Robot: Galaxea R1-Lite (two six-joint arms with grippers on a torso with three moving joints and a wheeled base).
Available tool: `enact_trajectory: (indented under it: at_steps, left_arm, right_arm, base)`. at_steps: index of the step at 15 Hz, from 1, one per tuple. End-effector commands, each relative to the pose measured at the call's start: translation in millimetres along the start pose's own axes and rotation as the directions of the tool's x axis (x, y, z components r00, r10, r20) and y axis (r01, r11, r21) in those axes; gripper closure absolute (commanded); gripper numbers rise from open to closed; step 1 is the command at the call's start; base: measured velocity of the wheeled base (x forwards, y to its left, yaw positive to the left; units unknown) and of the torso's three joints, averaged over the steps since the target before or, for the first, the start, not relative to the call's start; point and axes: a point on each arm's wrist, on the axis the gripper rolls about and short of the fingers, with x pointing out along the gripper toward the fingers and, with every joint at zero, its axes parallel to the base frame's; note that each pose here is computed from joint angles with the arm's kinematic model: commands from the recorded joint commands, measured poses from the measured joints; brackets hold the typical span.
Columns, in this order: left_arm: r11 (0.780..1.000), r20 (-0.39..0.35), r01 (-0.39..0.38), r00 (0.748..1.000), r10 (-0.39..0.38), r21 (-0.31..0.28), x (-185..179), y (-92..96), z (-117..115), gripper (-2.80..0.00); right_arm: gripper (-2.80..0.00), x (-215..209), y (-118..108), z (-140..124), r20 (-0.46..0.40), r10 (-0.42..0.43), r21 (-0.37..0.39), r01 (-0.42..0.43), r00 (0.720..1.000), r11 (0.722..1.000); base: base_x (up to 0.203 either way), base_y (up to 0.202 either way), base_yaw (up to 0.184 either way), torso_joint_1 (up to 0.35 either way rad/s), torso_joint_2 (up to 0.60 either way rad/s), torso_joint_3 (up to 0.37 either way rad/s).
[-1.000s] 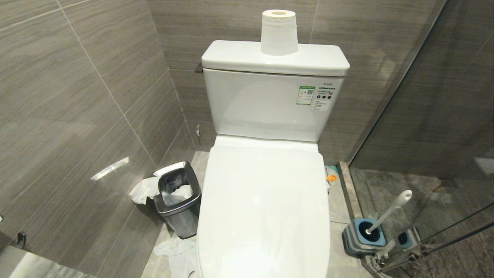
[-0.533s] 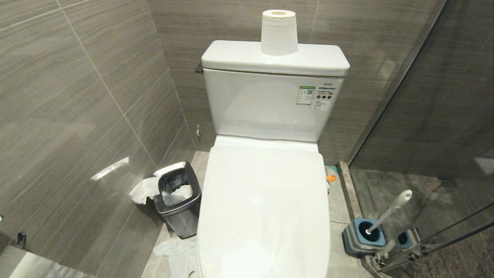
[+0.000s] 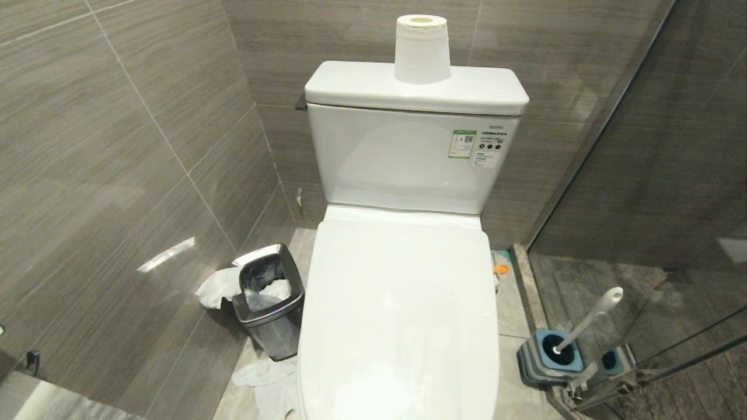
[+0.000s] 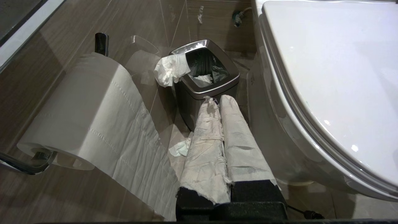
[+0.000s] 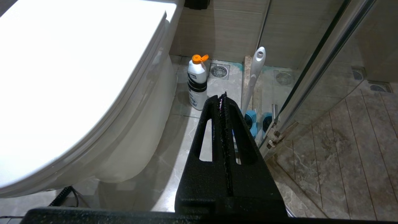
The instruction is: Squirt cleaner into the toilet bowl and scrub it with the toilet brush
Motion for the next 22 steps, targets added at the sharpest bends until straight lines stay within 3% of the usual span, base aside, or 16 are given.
enact_trajectory:
  at_steps: [1, 22]
  left_arm:
    - [1.0, -0.005, 0.0, 1.0, 0.0, 0.0, 0.3, 0.0, -0.9, 0.0]
    - [1.0, -0.005, 0.0, 1.0, 0.0, 0.0, 0.3, 0.0, -0.8, 0.0]
  right_arm:
    - [0.0, 0.1, 0.0, -0.2, -0.002, 0.0, 0.0, 0.0, 1.0, 1.0]
    - [0.0, 0.0, 0.0, 0.2, 0.0, 0.0, 0.0, 0.0, 1.0, 1.0]
  base:
    - [0.0, 0.0, 0.0, 0.0, 0.0, 0.0]
    - [0.0, 0.0, 0.0, 0.0, 0.0, 0.0]
